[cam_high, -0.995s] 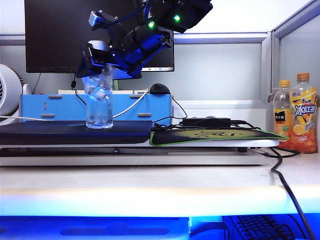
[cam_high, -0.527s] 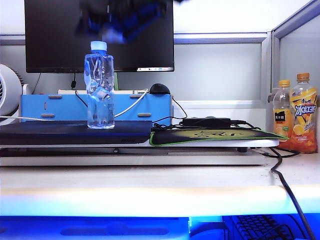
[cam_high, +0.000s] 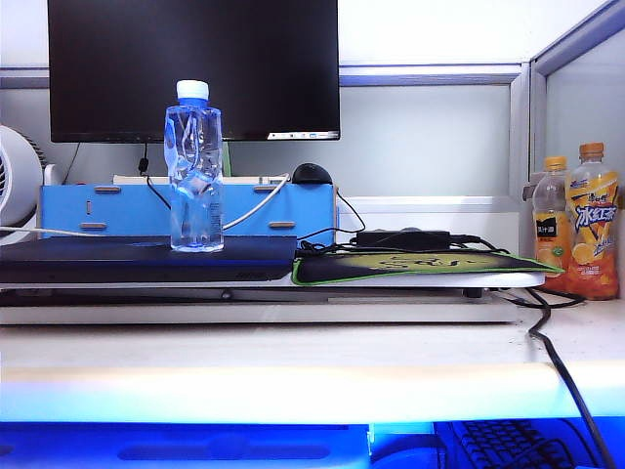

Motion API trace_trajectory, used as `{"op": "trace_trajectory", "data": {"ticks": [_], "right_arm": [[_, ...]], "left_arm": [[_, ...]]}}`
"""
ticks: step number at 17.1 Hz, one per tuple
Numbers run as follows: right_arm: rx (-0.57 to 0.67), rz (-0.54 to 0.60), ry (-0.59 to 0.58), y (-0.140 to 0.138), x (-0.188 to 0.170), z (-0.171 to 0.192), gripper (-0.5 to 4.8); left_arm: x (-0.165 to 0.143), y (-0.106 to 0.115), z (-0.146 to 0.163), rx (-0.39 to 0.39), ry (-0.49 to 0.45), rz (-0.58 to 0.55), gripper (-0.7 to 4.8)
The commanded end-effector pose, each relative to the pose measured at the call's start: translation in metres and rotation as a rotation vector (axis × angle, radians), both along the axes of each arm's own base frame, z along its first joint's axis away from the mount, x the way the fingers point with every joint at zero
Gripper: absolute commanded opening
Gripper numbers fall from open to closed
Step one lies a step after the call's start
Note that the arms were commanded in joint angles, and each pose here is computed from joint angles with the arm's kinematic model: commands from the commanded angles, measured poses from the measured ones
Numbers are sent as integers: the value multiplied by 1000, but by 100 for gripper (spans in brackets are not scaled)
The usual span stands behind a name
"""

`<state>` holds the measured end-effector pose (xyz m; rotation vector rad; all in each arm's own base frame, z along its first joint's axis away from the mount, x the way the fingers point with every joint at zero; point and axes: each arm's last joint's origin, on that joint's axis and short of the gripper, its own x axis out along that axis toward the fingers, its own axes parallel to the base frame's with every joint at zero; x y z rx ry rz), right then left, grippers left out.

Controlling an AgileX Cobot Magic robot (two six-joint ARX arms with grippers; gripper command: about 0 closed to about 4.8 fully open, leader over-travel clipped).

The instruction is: Pick up the mineral water bottle and place it on the laptop.

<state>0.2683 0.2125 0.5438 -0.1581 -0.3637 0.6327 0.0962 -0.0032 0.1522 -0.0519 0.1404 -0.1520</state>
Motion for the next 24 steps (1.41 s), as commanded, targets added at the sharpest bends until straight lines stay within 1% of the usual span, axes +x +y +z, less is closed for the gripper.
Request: {"op": "trace_trajectory", "data": {"ticks": [1, 3, 5, 6, 7, 9, 10, 12, 14, 15, 16, 17, 19, 20, 22, 23, 24], "right_arm": [[23, -74, -50, -52, -63, 41, -4], [46, -110, -90, -95, -116, 62, -4], [51, -113, -93, -135, -166, 69, -4], [46, -130, -78, -151, -186, 68, -5], [35, -168, -47, -166, -203, 64, -5], [3, -285, 35, -190, -227, 53, -4], [-31, -346, 90, -202, -240, 44, -4], [-118, -415, 193, -215, -253, 27, -4], [-183, -447, 310, -220, -258, 11, -4], [-219, -488, 344, -220, -257, 6, -4], [-243, -530, 364, -221, -255, 0, -4], [-259, -528, 381, -218, -252, -6, -4], [-248, -513, 402, -208, -240, -16, -4], [-232, -500, 389, -201, -232, -21, -4], [-179, -478, 315, -189, -218, -33, -4], [-142, -449, 271, -183, -212, -45, -4], [-80, -428, 215, -175, -201, -68, -3]], "left_arm": [[0, 0, -1, 0, 4, -6, -2], [0, 0, -1, 1, 4, -6, -2], [0, 0, -1, 1, 4, -6, -2], [0, 0, -1, 1, 4, -6, -2], [0, 0, -1, 1, 4, -6, -2], [0, 0, -1, 1, 4, -5, -2], [0, 0, -1, 1, 4, -6, -2], [0, 0, -1, 1, 4, -6, -2], [0, 0, -1, 1, 4, -6, -2], [0, 0, -1, 1, 4, -6, -2], [0, 0, -1, 1, 4, -6, -2], [0, 0, -1, 1, 4, -6, -2], [0, 0, -1, 1, 4, -6, -2], [0, 0, -1, 1, 4, -6, -2], [0, 0, -1, 1, 4, -6, -2], [0, 0, -1, 1, 4, -6, -2], [0, 0, -1, 1, 4, -6, -2]]}}
